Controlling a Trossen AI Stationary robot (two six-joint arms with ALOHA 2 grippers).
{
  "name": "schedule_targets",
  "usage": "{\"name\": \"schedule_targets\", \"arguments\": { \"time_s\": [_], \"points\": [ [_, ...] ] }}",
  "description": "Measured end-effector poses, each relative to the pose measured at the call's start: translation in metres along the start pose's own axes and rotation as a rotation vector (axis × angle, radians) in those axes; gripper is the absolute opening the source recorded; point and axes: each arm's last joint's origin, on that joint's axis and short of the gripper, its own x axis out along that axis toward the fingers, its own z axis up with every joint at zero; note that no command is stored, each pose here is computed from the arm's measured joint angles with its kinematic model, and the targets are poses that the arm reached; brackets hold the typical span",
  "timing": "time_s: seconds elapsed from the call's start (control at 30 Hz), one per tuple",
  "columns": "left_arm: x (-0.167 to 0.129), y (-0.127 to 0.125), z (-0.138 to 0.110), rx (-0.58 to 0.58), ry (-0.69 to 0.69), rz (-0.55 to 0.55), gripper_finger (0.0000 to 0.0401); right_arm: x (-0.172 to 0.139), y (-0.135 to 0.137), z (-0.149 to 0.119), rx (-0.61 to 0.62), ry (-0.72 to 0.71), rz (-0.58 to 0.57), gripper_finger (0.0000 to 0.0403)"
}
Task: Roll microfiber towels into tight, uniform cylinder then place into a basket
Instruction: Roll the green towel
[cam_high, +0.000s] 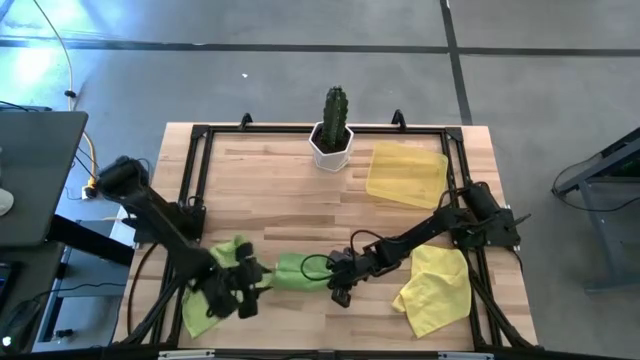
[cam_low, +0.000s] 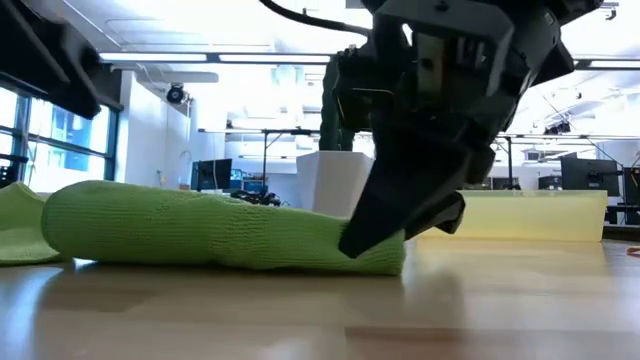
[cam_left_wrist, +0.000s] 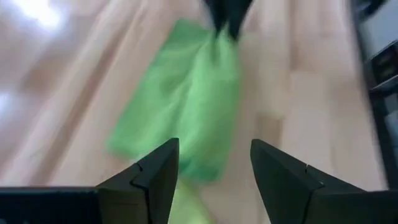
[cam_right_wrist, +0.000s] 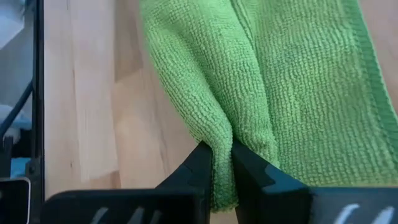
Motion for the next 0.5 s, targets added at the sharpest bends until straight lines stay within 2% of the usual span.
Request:
{"name": "schedule_targets", "arguments": {
  "time_s": [0.13, 0.2, 0.3, 0.5],
  "points": [
    [0.013, 0.014, -0.008, 0.094, -0.029, -0.207, 0.0189, 0.001, 0.003, 0.003, -0.025, -0.037, 0.031, 0.0026],
    [0.019, 0.02, -0.009, 0.145, -0.058, -0.27, 0.0189, 0.001, 0.003, 0.003, -0.027, -0.04, 0.034, 0.0026],
    [0.029, 0.027, -0.013, 0.209, -0.062, -0.282, 0.0188, 0.001, 0.003, 0.003, -0.034, -0.039, 0.034, 0.0026],
    [0.051, 0.029, -0.029, 0.365, 0.005, -0.218, 0.0188, 0.0, 0.003, 0.003, -0.044, -0.031, 0.031, 0.0026]
  ]
}}
